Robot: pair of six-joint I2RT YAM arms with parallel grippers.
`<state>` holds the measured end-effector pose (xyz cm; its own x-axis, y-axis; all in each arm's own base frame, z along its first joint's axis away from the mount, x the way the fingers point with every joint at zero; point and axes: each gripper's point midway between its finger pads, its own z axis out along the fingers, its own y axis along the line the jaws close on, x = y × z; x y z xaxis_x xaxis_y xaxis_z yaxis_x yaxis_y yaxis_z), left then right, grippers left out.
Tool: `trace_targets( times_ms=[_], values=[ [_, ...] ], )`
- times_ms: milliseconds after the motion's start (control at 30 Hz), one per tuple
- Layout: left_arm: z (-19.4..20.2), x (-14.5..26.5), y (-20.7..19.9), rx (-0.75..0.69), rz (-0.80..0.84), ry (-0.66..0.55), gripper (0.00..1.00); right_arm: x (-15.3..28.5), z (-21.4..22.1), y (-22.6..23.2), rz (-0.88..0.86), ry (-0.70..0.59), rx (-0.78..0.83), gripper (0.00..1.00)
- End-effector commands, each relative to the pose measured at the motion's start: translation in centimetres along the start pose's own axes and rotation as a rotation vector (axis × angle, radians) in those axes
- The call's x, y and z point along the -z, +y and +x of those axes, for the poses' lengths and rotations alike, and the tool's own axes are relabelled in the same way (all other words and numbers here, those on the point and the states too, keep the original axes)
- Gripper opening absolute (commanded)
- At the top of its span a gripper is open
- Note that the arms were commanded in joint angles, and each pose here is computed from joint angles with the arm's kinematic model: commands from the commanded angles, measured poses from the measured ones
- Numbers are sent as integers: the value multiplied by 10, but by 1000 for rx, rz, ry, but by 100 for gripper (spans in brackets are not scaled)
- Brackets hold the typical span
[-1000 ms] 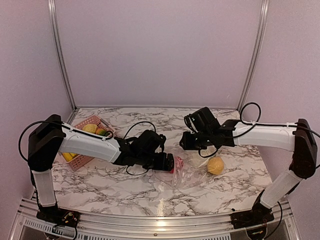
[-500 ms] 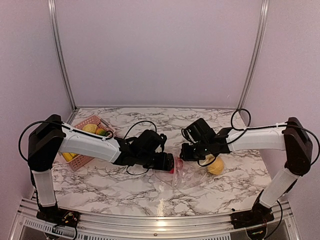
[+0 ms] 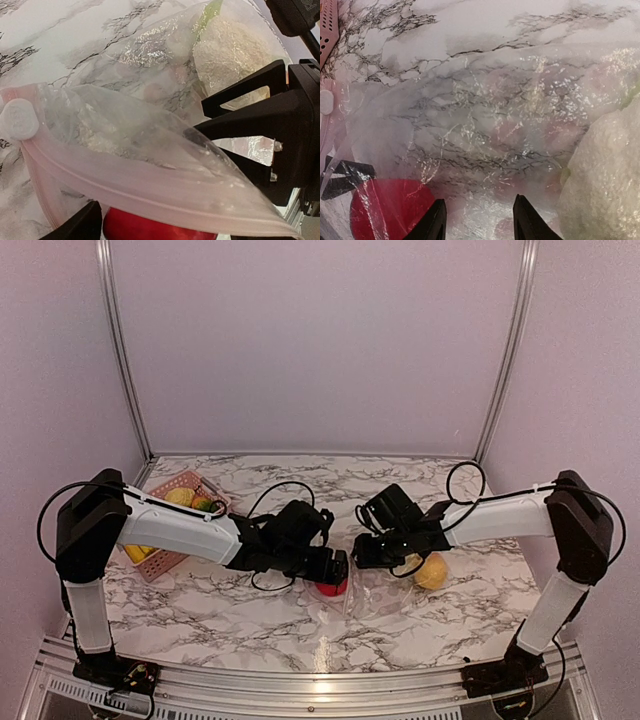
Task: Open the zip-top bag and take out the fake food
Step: Pick up the fake fruit from the zipper food storage bag.
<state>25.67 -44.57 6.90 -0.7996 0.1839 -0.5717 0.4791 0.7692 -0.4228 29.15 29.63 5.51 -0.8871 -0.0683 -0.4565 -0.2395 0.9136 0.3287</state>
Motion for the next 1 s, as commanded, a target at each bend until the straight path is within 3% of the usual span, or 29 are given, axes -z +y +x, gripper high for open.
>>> trace_targets(
  times_ms=[0,300,500,967],
  values=[
    [-8,10,0,-26,-26,-12,90,-6,4,6,-25,13,24,46],
    [5,14,8,-16,-49,15,92,-5,4,5,-22,10,29,52],
    [10,9,7,-22,-56,30,86,-6,4,5,-22,10,31,53],
    [20,5,14,-30,-112,59,93,-9,7,1,-12,16,31,55]
  ],
)
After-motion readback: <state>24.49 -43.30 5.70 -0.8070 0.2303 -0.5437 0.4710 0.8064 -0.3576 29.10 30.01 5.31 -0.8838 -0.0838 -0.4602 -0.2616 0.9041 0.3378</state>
